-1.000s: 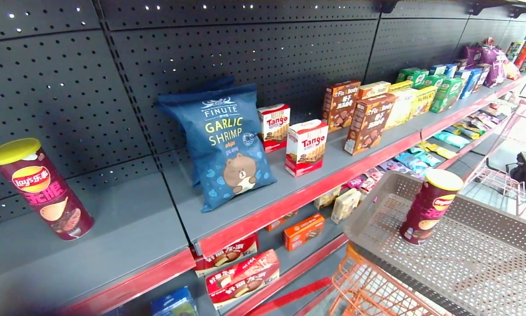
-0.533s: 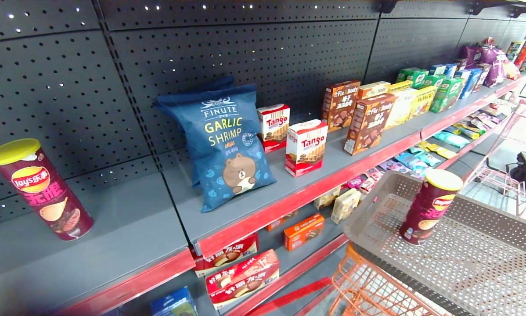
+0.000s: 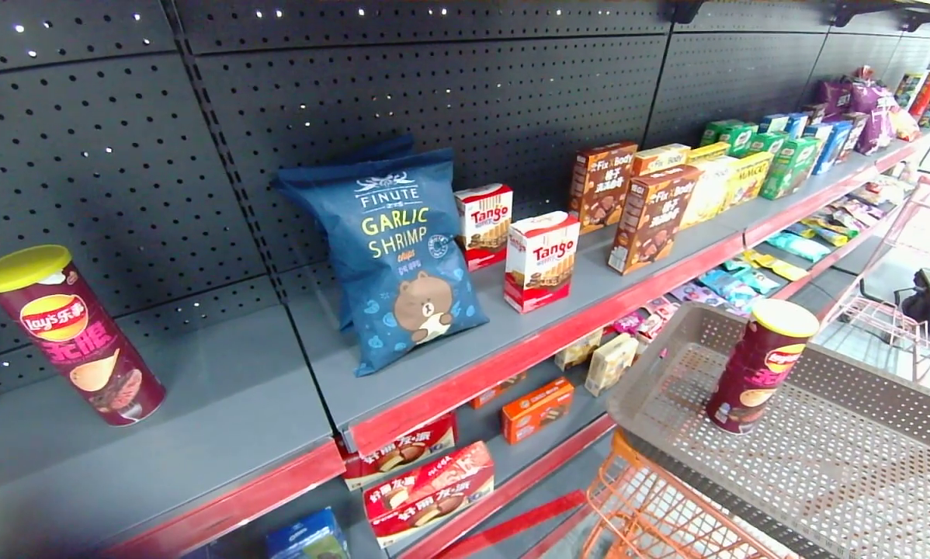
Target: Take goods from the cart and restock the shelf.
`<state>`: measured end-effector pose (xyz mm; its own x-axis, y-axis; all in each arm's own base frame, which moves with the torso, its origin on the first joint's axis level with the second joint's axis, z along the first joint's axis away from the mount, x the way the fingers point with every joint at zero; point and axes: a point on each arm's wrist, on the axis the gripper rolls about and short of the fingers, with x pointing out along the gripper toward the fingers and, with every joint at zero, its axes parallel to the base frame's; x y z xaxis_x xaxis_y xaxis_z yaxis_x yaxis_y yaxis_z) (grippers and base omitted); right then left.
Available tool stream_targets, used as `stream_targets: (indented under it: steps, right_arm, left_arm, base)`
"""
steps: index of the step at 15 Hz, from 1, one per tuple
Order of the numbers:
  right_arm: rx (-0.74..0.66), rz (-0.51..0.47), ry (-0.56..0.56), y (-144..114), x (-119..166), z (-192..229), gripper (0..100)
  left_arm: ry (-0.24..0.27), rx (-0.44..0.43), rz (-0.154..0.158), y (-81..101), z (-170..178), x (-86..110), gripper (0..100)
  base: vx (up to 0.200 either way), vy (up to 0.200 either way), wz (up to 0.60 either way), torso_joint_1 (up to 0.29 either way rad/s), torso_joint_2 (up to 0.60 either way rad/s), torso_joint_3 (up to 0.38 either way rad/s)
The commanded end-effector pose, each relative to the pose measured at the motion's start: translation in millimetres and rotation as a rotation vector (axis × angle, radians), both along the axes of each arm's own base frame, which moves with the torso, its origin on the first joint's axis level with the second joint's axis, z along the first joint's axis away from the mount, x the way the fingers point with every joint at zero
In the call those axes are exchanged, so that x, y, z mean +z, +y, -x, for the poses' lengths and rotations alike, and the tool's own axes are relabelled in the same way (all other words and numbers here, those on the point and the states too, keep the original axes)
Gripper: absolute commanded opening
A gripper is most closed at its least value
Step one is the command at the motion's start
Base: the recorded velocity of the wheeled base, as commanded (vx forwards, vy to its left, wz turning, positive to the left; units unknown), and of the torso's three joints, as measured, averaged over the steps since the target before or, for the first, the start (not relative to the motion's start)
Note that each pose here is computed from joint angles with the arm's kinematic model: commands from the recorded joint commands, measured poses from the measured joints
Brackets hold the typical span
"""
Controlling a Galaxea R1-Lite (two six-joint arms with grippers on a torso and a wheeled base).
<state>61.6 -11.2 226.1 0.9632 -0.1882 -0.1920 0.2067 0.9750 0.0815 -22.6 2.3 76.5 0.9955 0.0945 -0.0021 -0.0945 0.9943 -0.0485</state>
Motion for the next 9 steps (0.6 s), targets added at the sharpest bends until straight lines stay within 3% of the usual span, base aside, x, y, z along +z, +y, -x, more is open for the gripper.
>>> stream_targets:
  steps: [1,3,4,9]
  right_arm:
    - [-0.012,0.04,0.201,-8.2,-12.3,-47.7,100]
    - [-0.032,0.08,0.25,-10.3,-16.7,-55.5,100]
    - [-0.021,0.101,0.353,-12.9,-29.2,-75.4,100]
    - [0.028,0.093,0.426,-14.3,-47.5,-124.7,100]
  left_arm:
    - [0.002,0.0,0.0,0.0,-0.2,-0.3,100]
    - [0.002,0.0,0.0,0.0,-0.2,-0.3,100]
    - [0.001,0.0,0.0,0.0,-0.1,0.1,100]
    - [0.002,0.0,0.0,0.0,-0.2,-0.3,100]
  base:
    - [0.0,0.0,0.0,0.0,0.0,0.0]
    - [0.0,0.0,0.0,0.0,0.0,0.0]
    - [0.0,0.0,0.0,0.0,0.0,0.0]
    - [0.0,0.0,0.0,0.0,0.0,0.0]
